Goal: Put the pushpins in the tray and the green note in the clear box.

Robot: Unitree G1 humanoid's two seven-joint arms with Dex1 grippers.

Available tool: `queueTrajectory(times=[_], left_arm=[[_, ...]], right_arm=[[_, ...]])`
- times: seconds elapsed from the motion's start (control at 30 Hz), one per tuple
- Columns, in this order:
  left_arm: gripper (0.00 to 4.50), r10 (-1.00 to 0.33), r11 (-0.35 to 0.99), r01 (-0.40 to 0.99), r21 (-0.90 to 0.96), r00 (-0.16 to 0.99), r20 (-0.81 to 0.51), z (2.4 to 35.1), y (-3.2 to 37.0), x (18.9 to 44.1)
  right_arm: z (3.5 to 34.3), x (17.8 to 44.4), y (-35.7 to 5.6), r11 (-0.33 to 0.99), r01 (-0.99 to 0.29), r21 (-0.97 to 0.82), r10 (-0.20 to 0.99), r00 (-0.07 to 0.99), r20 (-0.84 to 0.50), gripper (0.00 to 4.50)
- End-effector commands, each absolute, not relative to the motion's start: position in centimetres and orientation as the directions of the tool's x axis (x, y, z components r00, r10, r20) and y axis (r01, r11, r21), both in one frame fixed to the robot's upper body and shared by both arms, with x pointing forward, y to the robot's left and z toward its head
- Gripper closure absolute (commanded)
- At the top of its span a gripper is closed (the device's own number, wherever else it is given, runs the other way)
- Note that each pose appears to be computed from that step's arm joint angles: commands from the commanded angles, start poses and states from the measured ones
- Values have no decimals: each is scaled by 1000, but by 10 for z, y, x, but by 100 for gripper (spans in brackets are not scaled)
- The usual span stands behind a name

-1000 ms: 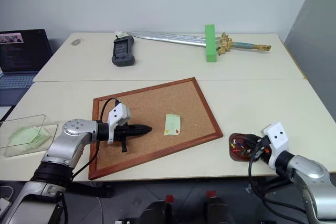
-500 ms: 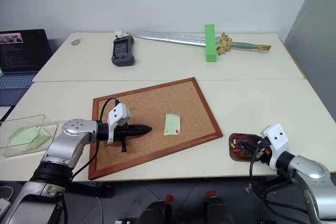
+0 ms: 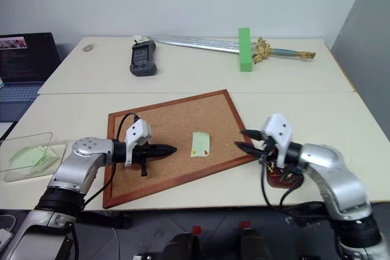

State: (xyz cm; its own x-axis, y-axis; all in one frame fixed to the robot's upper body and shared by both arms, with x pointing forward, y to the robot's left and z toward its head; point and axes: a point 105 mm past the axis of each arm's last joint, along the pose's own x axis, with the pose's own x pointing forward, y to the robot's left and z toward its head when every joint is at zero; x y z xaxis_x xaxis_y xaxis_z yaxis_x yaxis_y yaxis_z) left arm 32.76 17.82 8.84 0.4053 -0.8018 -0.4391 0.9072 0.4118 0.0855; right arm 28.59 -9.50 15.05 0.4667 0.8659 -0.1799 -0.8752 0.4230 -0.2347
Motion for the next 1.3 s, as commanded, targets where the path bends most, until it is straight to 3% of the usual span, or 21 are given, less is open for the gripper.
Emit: queueTrajectory(times=[0.03, 0.3, 0.77, 1.23, 1.3], left_arm=[[450, -778, 419, 905, 80, 402, -483, 79, 181, 326], [450, -779, 415, 907, 76, 398, -484, 80, 182, 321], [450, -769, 430, 899, 77, 410, -490, 81, 188, 319], [450, -775, 436, 897, 71, 414, -477, 83, 185, 323], [450, -775, 436, 897, 72, 415, -477, 83, 185, 323]], right_arm=[[141, 285, -70, 303, -909, -285, 912, 364, -191, 279], [117, 296, -32, 175, -941, -289, 951, 237, -196, 279], [98, 323, -12, 193, -947, -255, 944, 250, -213, 279], [93, 327, -9, 203, -955, -215, 946, 248, -208, 279], [93, 326, -9, 201, -956, -216, 947, 245, -207, 320]])
